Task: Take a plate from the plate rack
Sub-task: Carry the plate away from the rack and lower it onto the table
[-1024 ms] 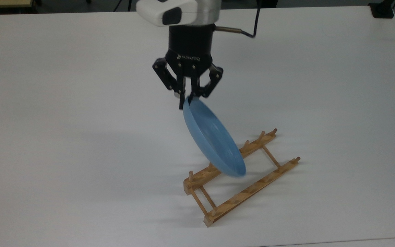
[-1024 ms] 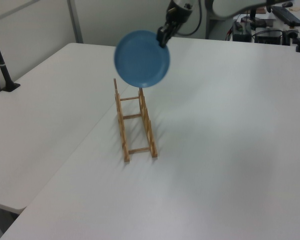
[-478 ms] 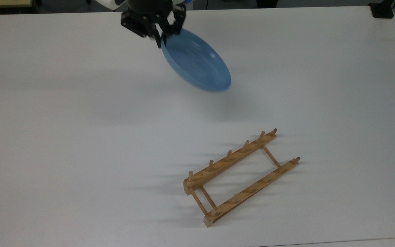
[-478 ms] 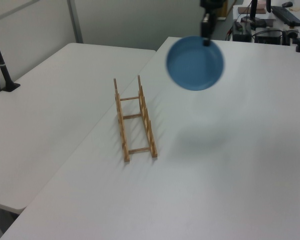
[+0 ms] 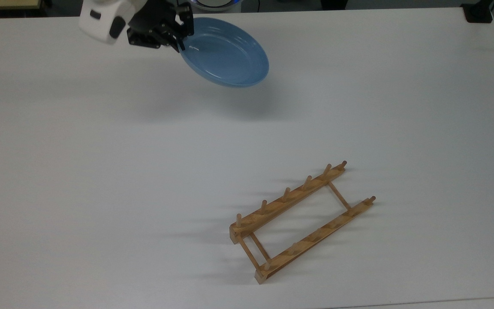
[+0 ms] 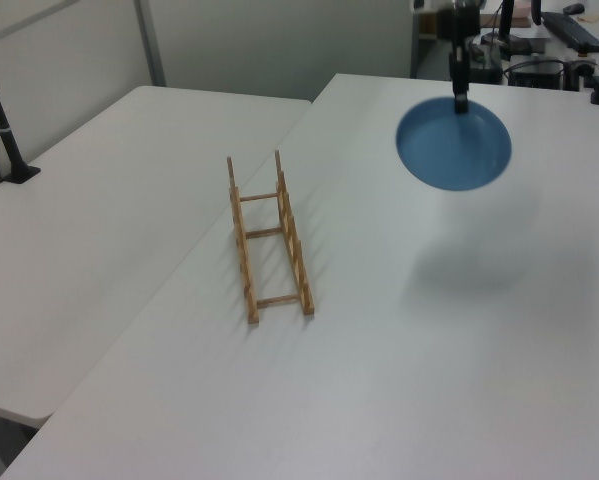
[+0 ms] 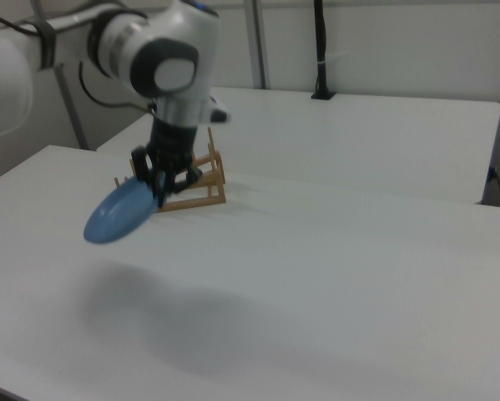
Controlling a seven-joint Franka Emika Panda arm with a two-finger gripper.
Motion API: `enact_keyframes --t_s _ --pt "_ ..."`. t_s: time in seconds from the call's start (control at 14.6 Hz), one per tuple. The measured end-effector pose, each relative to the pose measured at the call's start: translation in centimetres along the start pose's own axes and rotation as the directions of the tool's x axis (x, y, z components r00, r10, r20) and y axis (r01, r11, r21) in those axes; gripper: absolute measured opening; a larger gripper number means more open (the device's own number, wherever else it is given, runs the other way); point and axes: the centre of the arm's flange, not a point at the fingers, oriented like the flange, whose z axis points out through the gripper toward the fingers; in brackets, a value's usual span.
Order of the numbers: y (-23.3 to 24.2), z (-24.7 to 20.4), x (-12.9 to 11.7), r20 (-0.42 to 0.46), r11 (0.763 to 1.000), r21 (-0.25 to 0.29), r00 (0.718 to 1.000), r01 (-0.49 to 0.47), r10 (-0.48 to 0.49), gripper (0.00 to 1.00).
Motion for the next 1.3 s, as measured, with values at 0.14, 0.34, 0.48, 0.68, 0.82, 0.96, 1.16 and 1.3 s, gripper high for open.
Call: enact_keyframes --t_s 0.14,0.34,0.48,0.68,0.82,0.96,1.16,1.3 --pt "1.9 2.6 -0.2 0.006 1.0 0.009 1.0 -0.002 0.002 0.08" --pt "3.9 5.5 -0.3 -0.013 1.0 0.002 1.0 -0.01 0.01 0.08" --pt "5.2 7.1 -0.2 -0.045 1.0 -0.015 0.999 -0.022 0.021 0.08" --pt "7.2 9.7 -0.5 -0.076 0.999 -0.035 0.997 -0.036 0.033 0.08" --pt "8.4 11.3 -0.6 -0.066 0.998 -0.045 0.997 -0.039 0.036 0.08" --pt "9.2 12.8 -0.6 -0.041 0.998 -0.053 0.998 -0.043 0.041 0.08" --pt "9.9 13.8 -0.3 -0.036 0.997 -0.053 0.998 -0.049 0.047 0.09" --pt "10.1 13.9 -0.3 -0.035 0.997 -0.053 0.998 -0.052 0.05 0.13"
